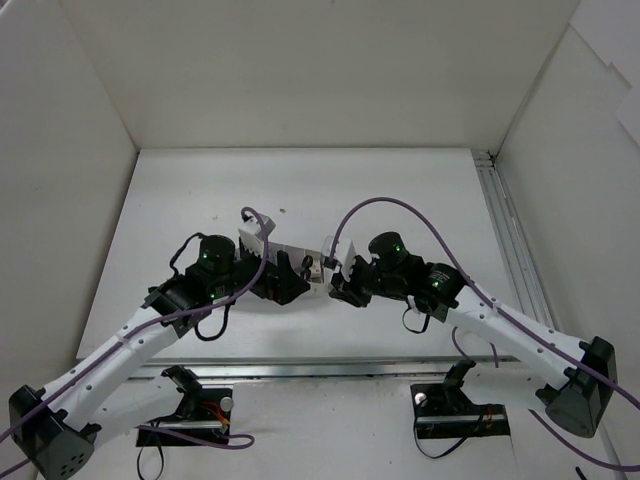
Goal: Sort the stationery into containers
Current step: Pick up the stationery from the center of the board, then place the stationery in the storage box.
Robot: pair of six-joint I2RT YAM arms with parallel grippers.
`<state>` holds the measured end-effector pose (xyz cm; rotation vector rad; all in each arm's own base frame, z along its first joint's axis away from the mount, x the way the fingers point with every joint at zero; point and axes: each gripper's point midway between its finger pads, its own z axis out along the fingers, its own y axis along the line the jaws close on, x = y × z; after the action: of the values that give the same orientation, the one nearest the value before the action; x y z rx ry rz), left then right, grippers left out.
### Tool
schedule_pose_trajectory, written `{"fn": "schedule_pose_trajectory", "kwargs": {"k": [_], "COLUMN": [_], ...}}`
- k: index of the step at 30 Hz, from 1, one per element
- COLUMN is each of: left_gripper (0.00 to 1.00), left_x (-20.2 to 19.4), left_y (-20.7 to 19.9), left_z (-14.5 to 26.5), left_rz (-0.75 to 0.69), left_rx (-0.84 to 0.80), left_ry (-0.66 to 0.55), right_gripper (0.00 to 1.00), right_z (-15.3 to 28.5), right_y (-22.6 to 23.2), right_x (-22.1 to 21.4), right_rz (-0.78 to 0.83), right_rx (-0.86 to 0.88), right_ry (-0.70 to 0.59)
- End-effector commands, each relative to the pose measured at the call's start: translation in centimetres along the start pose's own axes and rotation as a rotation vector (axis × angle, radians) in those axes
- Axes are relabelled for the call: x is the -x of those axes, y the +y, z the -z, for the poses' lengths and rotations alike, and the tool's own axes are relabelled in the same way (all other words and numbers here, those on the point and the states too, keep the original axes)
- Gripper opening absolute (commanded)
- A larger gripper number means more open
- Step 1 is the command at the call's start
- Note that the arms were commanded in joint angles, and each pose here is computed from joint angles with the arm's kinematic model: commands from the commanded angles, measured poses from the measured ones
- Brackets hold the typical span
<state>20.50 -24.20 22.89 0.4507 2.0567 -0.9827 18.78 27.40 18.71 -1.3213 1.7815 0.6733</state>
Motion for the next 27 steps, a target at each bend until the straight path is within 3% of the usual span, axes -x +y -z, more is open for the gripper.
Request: {"fn": "schedule_pose_trajectory", "kwargs": {"k": [1, 5, 16, 27], "left_gripper": [1.0, 1.0, 0.81, 0.82], "left_x": [3.0, 2.6, 2.7, 4.2], "left_y": [-2.7, -2.7, -2.9, -3.5], "left_z": [-0.6, -2.1, -2.9, -0.9], "left_rz": [-0.054, -0.043, -0.026, -0.021], "left_rx": [-0.099, -0.084, -0.091, -0.083], "left_ry": [-0.072, -0.039, -0.032, -0.119], "right_gripper": [0.0, 0.0, 0.0, 0.0], "right_z": [-0.1, -0.8, -1.4, -1.4], "right_y": [-1.3, -0.9, -0.7, -0.6], "right_x": [5.1, 6.1, 6.9, 6.0], "right_rz": [0.126, 0.135, 0.163, 0.159], "right_rx": [-0.056, -0.048, -0.04, -0.048], "right_ry": [-0.123, -0.166, -0.192, -0.17]}}
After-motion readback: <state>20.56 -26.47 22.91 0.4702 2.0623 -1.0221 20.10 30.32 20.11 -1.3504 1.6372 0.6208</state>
